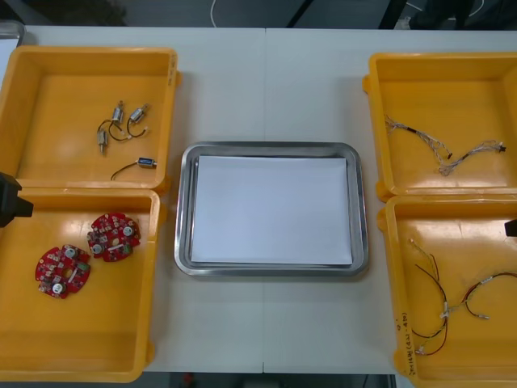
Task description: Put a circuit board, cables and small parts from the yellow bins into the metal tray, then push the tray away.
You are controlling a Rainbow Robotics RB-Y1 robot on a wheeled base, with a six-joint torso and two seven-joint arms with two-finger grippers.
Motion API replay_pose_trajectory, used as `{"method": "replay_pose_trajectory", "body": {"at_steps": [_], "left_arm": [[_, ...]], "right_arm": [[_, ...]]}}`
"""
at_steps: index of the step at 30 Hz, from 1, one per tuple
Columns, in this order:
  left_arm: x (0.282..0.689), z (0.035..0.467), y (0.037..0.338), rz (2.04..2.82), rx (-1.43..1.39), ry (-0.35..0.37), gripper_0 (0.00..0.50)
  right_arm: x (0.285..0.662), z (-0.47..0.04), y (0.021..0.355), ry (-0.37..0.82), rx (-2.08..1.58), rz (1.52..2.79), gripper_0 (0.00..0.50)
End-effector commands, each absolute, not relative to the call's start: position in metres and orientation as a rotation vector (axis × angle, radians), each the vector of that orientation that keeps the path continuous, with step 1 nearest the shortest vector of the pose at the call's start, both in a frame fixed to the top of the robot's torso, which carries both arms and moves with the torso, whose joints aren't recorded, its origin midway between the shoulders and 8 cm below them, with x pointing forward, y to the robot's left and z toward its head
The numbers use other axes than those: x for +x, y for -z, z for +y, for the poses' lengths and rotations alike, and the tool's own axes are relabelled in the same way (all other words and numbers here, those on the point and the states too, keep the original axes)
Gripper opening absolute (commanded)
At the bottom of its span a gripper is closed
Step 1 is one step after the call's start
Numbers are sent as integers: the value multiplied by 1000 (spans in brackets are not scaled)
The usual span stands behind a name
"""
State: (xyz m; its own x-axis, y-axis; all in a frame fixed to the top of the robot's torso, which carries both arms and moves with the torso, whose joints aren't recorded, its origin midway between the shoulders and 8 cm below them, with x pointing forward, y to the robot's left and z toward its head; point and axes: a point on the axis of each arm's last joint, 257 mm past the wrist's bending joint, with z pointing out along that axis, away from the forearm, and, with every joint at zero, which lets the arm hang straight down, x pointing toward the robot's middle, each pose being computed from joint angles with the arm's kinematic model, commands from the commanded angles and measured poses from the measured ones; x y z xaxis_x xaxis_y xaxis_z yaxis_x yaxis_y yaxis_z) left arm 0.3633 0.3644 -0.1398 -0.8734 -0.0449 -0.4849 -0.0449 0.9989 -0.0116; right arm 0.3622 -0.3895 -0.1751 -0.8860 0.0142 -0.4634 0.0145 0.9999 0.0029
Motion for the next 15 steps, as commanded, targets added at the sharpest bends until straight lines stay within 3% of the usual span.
{"method": "replay_pose_trajectory", "body": {"at_steps": [1,15], "left_arm": [[359,378,126,2615,47,-94,500],[359,378,126,2615,47,-94,500]], "right_arm": [[358,-403,160,68,-2,2635,500],[358,-403,160,68,-2,2635,500]]}}
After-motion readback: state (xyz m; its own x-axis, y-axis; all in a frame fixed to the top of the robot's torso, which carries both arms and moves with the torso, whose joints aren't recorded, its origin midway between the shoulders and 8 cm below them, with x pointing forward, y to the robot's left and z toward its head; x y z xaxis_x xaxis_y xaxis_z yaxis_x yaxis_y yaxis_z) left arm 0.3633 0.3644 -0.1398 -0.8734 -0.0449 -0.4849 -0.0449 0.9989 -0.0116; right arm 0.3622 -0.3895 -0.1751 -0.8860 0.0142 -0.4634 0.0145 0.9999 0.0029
